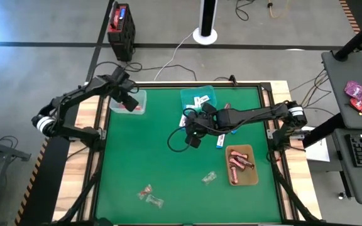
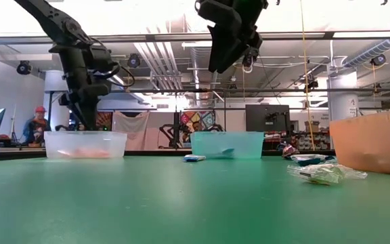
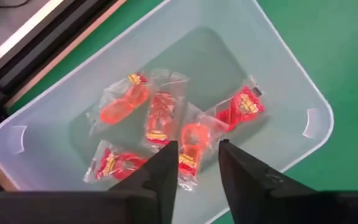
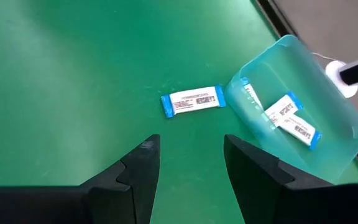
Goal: Sort candy by brand, put in halloween buckets
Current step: Put the green gummy into the white bin
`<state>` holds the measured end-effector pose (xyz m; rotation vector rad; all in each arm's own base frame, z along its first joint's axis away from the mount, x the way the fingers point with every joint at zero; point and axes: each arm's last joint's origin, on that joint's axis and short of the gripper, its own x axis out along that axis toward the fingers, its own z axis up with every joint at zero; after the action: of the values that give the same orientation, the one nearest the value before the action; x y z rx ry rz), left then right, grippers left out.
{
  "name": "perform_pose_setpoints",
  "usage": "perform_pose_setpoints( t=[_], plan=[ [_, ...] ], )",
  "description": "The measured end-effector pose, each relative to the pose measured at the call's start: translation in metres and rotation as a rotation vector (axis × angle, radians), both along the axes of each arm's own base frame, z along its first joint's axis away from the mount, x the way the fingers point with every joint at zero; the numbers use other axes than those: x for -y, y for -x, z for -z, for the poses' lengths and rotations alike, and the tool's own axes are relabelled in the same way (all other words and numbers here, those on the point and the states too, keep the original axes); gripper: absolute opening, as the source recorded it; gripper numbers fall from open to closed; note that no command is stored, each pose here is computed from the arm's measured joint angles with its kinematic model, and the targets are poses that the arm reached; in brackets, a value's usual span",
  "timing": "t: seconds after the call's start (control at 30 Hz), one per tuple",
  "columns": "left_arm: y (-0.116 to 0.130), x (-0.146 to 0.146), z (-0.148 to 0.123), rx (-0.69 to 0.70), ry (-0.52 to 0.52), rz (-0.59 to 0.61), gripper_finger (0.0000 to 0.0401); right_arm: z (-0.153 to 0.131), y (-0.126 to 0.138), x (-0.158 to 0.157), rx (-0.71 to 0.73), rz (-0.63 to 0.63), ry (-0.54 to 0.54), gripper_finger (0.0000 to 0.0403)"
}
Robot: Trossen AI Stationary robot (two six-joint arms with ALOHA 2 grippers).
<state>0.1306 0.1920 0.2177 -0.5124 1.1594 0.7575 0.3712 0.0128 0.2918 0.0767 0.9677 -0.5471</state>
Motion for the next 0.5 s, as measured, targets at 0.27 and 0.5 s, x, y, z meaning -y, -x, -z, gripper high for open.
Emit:
perform_pose_setpoints(
  t=[0.27, 0.5],
  plan=[
    [-0.007, 0.032, -0.018, 0.112, -0.036, 0.034, 0.0121, 0.002, 0.001, -0.015, -0.05, -0.194, -0.167, 0.0171],
    [-0.029, 0.107, -0.028, 0.443, -0.114, 0.317, 0.0116, 0.007, 0.013, -0.045, -0.18, -0.409, -0.266, 0.0171]
  ],
)
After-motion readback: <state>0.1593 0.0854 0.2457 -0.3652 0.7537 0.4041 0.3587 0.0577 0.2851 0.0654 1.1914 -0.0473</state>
